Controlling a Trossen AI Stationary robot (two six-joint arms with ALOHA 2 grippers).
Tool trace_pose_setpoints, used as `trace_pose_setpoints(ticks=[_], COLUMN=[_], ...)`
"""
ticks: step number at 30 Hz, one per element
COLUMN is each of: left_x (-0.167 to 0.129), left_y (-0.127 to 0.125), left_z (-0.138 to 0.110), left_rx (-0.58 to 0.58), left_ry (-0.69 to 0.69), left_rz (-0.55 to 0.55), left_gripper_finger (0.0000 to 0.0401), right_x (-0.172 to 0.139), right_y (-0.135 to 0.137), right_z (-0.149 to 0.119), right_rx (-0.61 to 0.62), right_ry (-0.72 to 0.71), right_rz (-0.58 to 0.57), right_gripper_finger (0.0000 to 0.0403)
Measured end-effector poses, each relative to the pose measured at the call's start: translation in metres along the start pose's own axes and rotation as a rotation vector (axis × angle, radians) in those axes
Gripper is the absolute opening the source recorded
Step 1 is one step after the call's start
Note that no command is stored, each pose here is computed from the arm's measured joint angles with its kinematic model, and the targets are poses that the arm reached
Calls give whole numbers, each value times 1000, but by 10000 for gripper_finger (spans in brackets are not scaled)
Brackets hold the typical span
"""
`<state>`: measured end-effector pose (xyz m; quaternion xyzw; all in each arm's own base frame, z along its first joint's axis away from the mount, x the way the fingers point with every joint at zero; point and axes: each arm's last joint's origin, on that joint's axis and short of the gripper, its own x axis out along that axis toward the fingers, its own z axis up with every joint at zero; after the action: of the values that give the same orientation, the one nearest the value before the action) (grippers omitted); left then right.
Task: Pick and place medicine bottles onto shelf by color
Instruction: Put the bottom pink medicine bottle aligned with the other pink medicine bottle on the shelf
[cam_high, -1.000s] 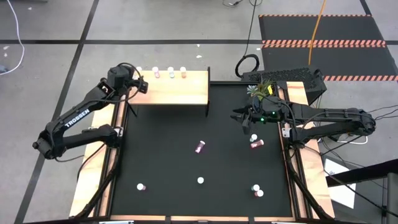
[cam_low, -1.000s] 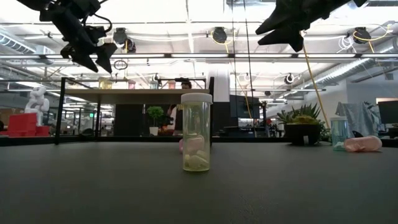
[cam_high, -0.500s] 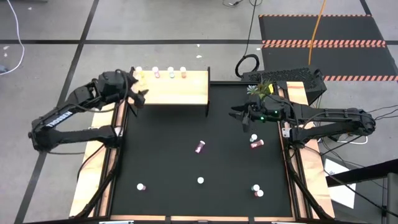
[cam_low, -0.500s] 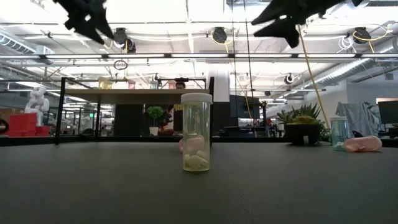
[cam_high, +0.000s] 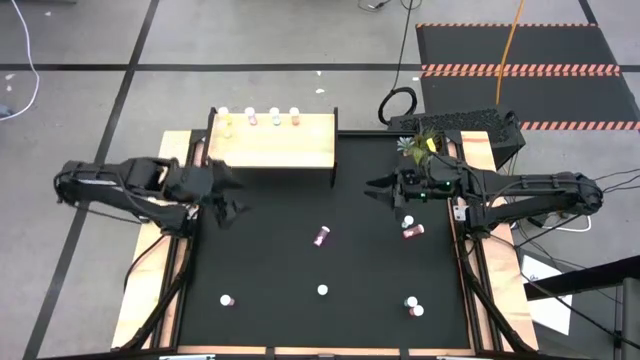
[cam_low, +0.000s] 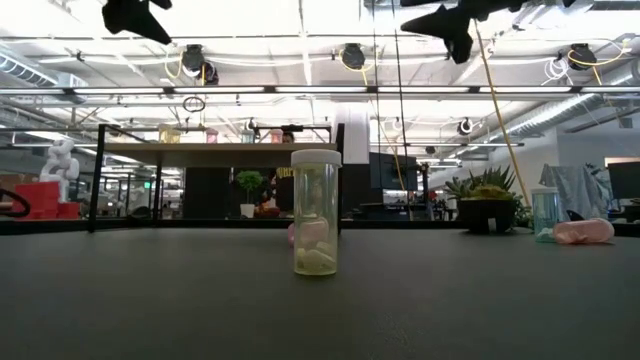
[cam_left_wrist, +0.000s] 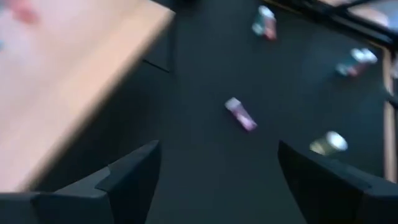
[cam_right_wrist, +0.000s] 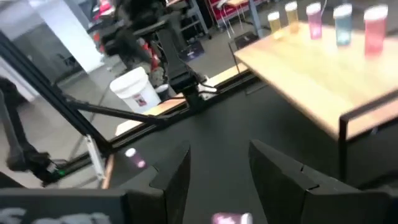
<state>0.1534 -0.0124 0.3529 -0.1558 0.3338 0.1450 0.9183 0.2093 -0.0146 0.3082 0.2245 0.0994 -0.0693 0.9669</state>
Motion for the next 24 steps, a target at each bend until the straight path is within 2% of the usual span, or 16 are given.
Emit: trace_pose_setpoints(ticks=[5,8,11,14,17,24], left_x=[11,15,13,8,3,12], left_y=[-33,-58,-84,-107,-125,-163], left_z=[-18,-34,-55,-80,-103,-152], left_rx=[27,68,146,204,250,310], left_ry=[146,227,332,403,442,503], left_rz=[-68,-122,-214,-255,-260,-238], left_gripper_finger=[324,324,324,324,324,324], right_x=[3,5,6,4,1,-1], right_y=[-2,0,5,13,18,22], right_z=[-18,-35,-50,-62,-70,-76], right_rx=[149,185,214,223,228,222], right_ry=[53,75,6,-101,-161,-148], right_rz=[-1,24,61,106,117,109], right_gripper_finger=[155,155,155,155,155,155])
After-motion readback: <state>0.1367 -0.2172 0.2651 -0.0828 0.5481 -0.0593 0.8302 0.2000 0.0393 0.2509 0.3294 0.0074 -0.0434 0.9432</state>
